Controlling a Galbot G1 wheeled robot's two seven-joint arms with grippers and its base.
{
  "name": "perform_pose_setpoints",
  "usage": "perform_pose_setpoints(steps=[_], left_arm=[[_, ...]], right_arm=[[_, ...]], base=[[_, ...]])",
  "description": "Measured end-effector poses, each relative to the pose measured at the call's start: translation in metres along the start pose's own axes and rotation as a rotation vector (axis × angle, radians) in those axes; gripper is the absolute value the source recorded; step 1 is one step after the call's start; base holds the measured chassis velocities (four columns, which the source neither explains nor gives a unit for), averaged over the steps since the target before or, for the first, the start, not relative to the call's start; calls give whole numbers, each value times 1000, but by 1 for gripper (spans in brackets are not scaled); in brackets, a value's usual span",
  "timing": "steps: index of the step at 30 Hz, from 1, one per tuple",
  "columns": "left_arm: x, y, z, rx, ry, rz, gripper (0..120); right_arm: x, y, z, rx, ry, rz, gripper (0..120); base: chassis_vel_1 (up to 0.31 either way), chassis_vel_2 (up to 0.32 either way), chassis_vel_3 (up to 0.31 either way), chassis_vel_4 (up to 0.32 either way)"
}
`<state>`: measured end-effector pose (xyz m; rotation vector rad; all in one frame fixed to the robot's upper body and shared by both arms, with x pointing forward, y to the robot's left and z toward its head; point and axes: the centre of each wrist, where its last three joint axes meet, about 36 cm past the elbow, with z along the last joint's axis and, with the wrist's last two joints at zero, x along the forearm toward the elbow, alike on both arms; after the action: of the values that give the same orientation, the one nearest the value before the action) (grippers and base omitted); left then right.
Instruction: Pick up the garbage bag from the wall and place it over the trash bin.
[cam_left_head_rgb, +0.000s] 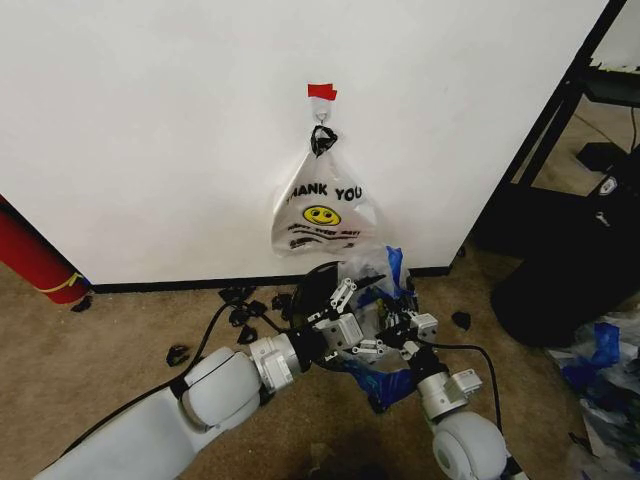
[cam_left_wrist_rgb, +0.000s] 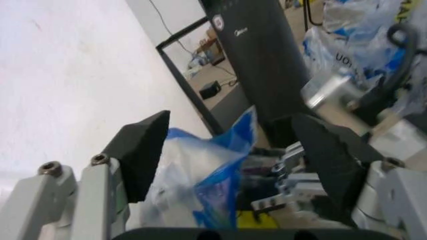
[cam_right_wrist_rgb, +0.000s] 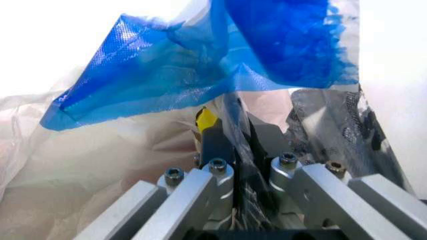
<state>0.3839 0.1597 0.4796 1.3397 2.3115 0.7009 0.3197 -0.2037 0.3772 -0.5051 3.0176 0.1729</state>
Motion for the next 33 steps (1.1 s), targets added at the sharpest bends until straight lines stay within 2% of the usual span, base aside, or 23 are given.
perform_pose_setpoints(steps=[5,13,15,17,22,23,25,29,30,33], left_arm=[[-1,2,10,-26,36,-5,70],[-1,7,19,-74,72,-25,75],[-1,7,19,-74,71,-45,66],[0,6,18,-72,69,-51,65],[1,2,7,-38,59,-90,41],[1,2,7,-38,59,-90,41],[2,1,6,-29,61,-97,33],[3,1,7,12,63,-110,17],[3,1,7,12,63,-110,17],[5,0,8,78,63,-120,4]], right_arm=[[5,-1,-2,19,-9,-13,0],[8,2,-10,25,-28,-26,0],[9,3,-12,22,-33,-27,0],[9,4,-12,22,-33,-27,0],[9,6,-11,18,-27,-30,0],[9,6,-11,18,-27,-30,0],[9,6,-10,16,-25,-31,0],[11,7,-10,16,-22,-34,0],[11,7,-10,16,-22,-34,0],[12,5,-11,19,-21,-35,0]], base=[[0,0,0,0],[0,0,0,0],[0,0,0,0],[0,0,0,0],[0,0,0,0],[0,0,0,0],[0,0,0,0],[0,0,0,0],[0,0,0,0],[0,0,0,0]])
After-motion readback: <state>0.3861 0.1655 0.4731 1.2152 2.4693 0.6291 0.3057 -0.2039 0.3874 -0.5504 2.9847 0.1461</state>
